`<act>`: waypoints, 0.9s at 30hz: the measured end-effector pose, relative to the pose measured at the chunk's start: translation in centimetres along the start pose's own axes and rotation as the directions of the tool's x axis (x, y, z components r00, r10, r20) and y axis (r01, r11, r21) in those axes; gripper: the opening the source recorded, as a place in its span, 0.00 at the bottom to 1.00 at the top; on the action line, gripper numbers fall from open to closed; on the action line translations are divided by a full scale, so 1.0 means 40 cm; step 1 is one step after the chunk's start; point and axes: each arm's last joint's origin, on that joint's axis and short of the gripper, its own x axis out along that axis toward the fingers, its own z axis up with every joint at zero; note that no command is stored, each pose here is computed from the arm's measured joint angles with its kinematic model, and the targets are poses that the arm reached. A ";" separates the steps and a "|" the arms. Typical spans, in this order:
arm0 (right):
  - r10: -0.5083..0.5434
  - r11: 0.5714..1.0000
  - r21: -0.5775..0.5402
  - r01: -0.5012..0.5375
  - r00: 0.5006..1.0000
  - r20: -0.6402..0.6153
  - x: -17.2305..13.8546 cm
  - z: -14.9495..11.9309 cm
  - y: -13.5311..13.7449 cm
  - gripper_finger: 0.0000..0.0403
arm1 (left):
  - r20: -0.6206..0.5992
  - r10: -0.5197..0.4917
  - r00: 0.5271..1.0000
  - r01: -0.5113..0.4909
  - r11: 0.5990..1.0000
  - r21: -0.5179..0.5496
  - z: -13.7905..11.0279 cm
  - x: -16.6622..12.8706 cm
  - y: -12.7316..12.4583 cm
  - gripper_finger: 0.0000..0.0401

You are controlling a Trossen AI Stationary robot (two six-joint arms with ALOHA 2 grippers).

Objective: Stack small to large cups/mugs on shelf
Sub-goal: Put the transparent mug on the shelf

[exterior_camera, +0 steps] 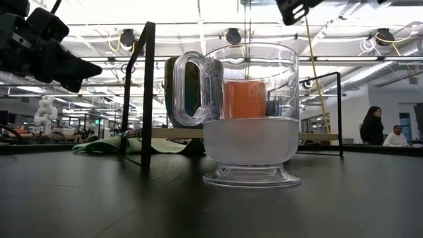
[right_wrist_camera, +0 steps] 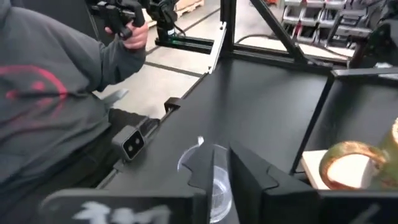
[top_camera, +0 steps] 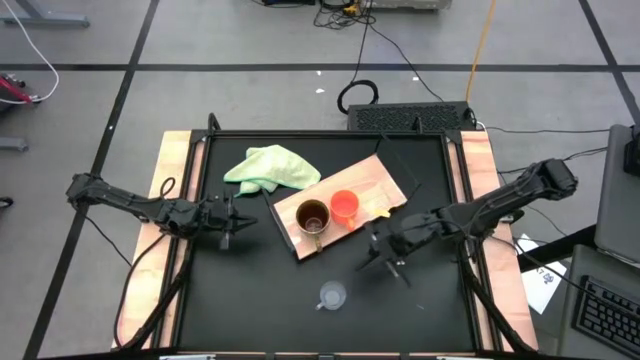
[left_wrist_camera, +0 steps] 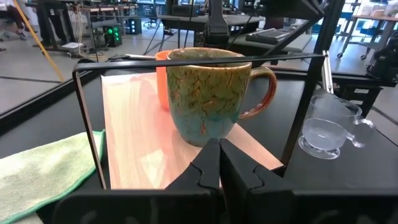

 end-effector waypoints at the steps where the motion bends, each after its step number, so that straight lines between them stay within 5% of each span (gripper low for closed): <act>1: 0.000 1.000 0.014 0.000 1.000 -0.011 0.007 0.006 -0.001 0.12 | 0.000 0.000 1.000 0.000 1.000 0.000 0.000 0.000 0.000 0.03; 13: 0.035 0.997 0.072 -0.027 0.994 -0.104 0.073 0.066 0.039 0.47 | -0.032 0.003 0.999 -0.003 1.000 0.008 -0.008 0.000 0.001 0.01; 27: -0.123 0.968 0.182 0.172 0.960 -0.253 0.163 -0.001 0.038 0.50 | -0.028 0.002 1.000 -0.002 1.000 0.008 -0.007 0.000 0.001 0.01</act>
